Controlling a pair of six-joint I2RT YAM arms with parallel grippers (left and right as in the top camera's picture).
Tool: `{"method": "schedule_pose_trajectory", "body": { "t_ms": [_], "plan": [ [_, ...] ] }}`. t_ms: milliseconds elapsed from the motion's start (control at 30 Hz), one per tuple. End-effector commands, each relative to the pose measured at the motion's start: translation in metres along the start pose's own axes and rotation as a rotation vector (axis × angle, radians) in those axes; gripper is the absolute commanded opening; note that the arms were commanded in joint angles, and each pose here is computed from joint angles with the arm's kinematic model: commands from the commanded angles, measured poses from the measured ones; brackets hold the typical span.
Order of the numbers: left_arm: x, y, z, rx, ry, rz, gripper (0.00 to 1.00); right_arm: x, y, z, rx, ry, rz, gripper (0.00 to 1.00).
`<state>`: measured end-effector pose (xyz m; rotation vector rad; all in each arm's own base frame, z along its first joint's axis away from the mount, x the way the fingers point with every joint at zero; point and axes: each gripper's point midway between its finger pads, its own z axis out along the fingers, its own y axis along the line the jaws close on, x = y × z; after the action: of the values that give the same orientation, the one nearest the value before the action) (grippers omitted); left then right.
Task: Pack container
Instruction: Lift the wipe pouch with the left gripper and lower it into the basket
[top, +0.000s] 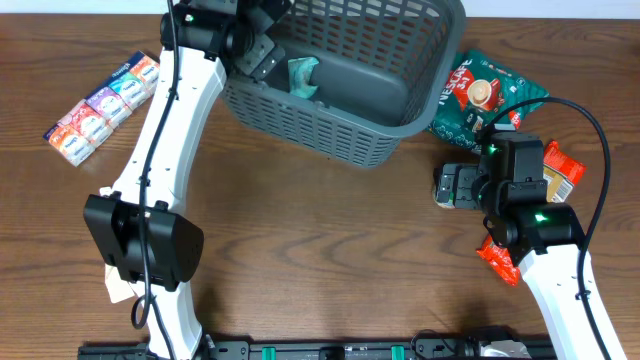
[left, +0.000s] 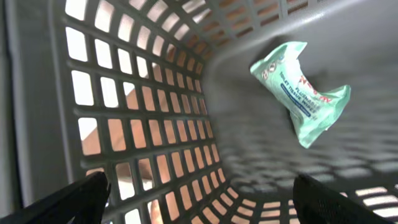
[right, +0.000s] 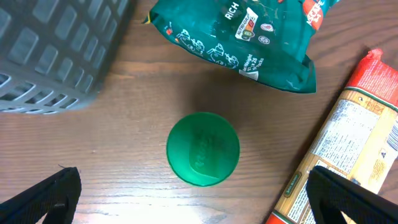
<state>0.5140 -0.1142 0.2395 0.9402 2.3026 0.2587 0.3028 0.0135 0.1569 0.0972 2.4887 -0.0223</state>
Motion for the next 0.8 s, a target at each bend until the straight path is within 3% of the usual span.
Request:
{"method": "schedule_pose_trajectory", "body": {
  "t_ms": [0, 367, 767],
  "plan": [
    [0.010, 0.006, -0.005, -0.034, 0.048, 0.008, 0.94, -0.004, 0.002, -0.002, -0.008, -0.008, 0.013, 0.99],
    [0.049, -0.009, -0.011, 0.015, 0.213, 0.026, 0.94, -0.004, 0.002, -0.002, -0.008, -0.008, 0.015, 0.99],
    [0.061, -0.016, -0.032, 0.037, 0.257, -0.027, 0.95, -0.004, 0.002, -0.002, -0.008, -0.008, 0.015, 0.99]
  ]
}}
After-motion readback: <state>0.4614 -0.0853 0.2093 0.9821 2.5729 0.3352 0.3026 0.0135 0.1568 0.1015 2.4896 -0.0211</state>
